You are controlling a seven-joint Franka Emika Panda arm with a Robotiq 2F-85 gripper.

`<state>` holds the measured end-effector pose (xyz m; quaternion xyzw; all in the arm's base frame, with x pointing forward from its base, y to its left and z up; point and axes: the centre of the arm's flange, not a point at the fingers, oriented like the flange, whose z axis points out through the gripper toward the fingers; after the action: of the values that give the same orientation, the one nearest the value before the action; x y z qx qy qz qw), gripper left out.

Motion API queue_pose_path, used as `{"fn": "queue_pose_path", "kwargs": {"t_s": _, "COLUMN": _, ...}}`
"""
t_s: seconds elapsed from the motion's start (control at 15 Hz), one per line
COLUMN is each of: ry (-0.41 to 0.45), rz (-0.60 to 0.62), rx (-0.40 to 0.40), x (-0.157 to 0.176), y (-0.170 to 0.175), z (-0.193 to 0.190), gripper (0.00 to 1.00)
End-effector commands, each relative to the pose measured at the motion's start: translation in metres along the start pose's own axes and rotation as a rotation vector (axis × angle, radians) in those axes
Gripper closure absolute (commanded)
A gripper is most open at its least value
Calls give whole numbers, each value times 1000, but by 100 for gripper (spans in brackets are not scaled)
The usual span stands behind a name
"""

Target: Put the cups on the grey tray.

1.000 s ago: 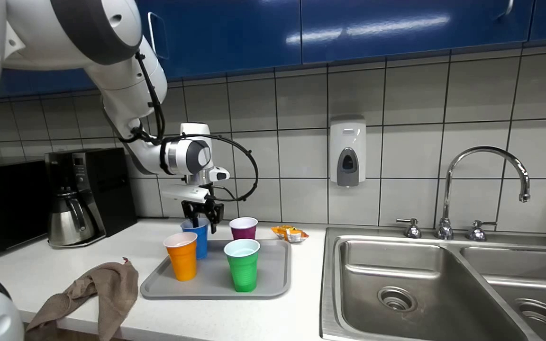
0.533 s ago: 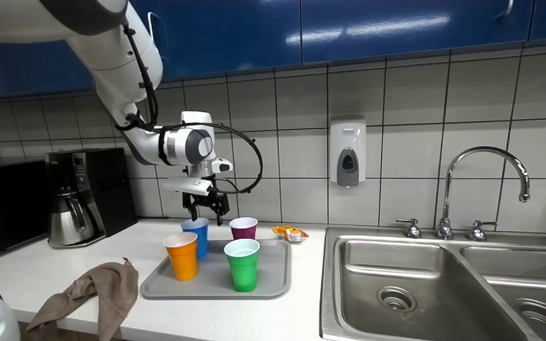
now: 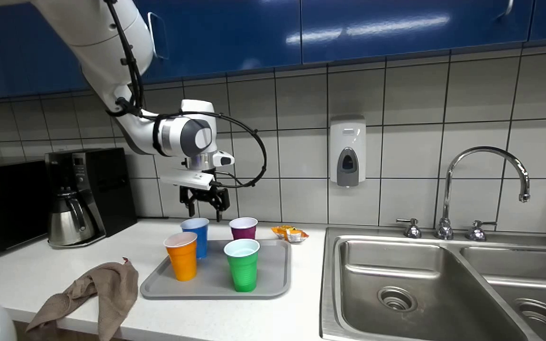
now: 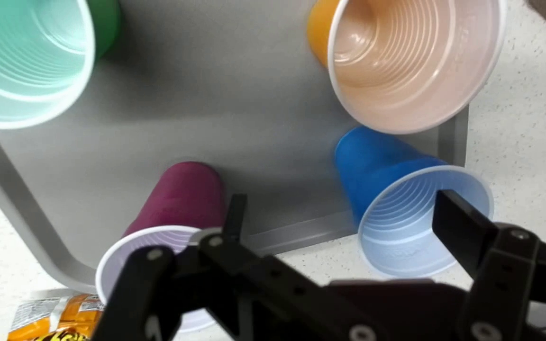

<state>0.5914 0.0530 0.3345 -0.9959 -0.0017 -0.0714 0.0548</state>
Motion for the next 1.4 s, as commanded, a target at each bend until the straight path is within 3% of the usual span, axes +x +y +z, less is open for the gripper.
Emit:
{"fn": "queue_pose_path", "kwargs": {"t_s": 0.0, "ry": -17, "rz": -99, "rx": 17, "x": -27, "y": 14, "z": -27, "gripper": 0}}
{"fn": "queue_pose_path", "kwargs": {"t_s": 0.67, "ry": -67, "rz": -253, "rx": -39, "x": -72, "y": 64, "z": -63, "gripper": 0}}
{"fn": "queue_pose_path", "kwargs": {"t_s": 1.07, "ry": -87, "rz": -258, "rx": -107, "x": -94, "y": 90, "z": -80, "gripper": 0}}
{"fn": "queue_pose_path", "kwargs": {"t_s": 1.33, "ry": -94, "rz": -265, "rx": -155, "x": -115, "y": 89, "z": -82, "gripper": 0}}
